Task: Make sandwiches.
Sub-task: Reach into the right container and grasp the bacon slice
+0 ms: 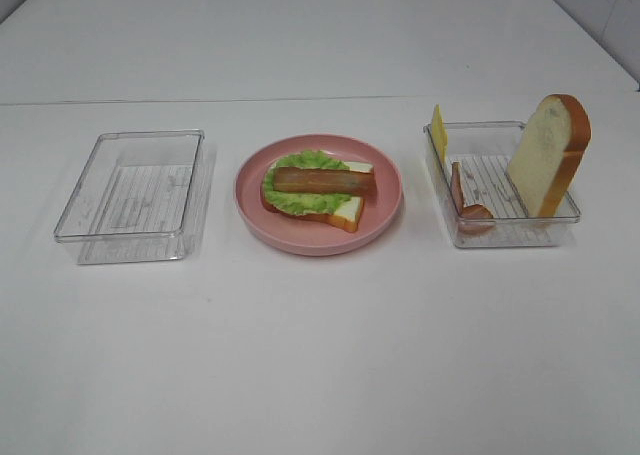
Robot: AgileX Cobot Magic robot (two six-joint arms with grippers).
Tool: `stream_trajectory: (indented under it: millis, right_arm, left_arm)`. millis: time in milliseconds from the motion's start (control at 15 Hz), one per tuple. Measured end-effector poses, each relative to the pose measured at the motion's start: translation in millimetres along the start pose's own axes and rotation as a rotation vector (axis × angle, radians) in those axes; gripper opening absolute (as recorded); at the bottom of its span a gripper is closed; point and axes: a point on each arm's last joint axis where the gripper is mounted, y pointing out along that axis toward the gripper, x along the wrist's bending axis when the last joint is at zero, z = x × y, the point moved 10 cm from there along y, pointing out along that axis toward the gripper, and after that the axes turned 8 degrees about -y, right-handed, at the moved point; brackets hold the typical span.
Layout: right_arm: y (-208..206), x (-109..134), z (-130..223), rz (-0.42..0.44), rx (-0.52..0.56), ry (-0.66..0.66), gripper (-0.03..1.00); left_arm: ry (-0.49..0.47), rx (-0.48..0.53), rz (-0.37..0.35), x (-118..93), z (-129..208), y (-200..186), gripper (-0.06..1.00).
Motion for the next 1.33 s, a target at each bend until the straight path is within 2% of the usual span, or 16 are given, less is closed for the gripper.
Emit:
stream_trajectory:
  millis: [200, 333, 533, 733, 1000, 1067, 1267, 1333]
  right_arm:
    - [2.0, 1.6, -0.9, -0.013, 0.013, 0.006, 0.76]
    - [11.6, 6.6, -17.7, -0.063, 0.011, 0.043, 0.76]
    - [32.4, -0.7, -55.3, -0.066, -0.058, 0.093, 0.76]
    - [71.2, -15.6, -80.5, -0.038, -0.052, 0.132, 0.76]
    - [129.9, -26.5, -90.1, -0.044, 0.108, 0.167, 0.76]
    - [160.7, -30.1, -98.9, -0.066, 0.215, 0.178, 0.76]
    - [198.2, -30.6, -107.6, -0.120, 0.394, 0.184, 0.76]
    - [201.5, -30.2, -110.6, -0.131, 0.416, 0.186, 0.76]
  left_arm:
    - [0.008, 0.001, -0.015, 3.0, 0.6, 0.9, 0.77]
    - [0.019, 0.001, -0.029, 5.6, 0.9, 1.5, 0.77]
    - [0.037, 0.002, -0.029, 5.6, 0.9, 1.5, 0.77]
    - [0.040, 0.002, -0.029, 5.6, 0.9, 1.5, 0.77]
    - [0.042, 0.002, -0.029, 5.6, 0.9, 1.5, 0.77]
    - [0.042, 0.002, -0.029, 5.6, 0.9, 1.5, 0.77]
    - [0.043, 0.002, -0.029, 5.6, 0.9, 1.5, 0.77]
    - [0.043, 0.002, -0.029, 5.6, 0.9, 1.5, 0.77]
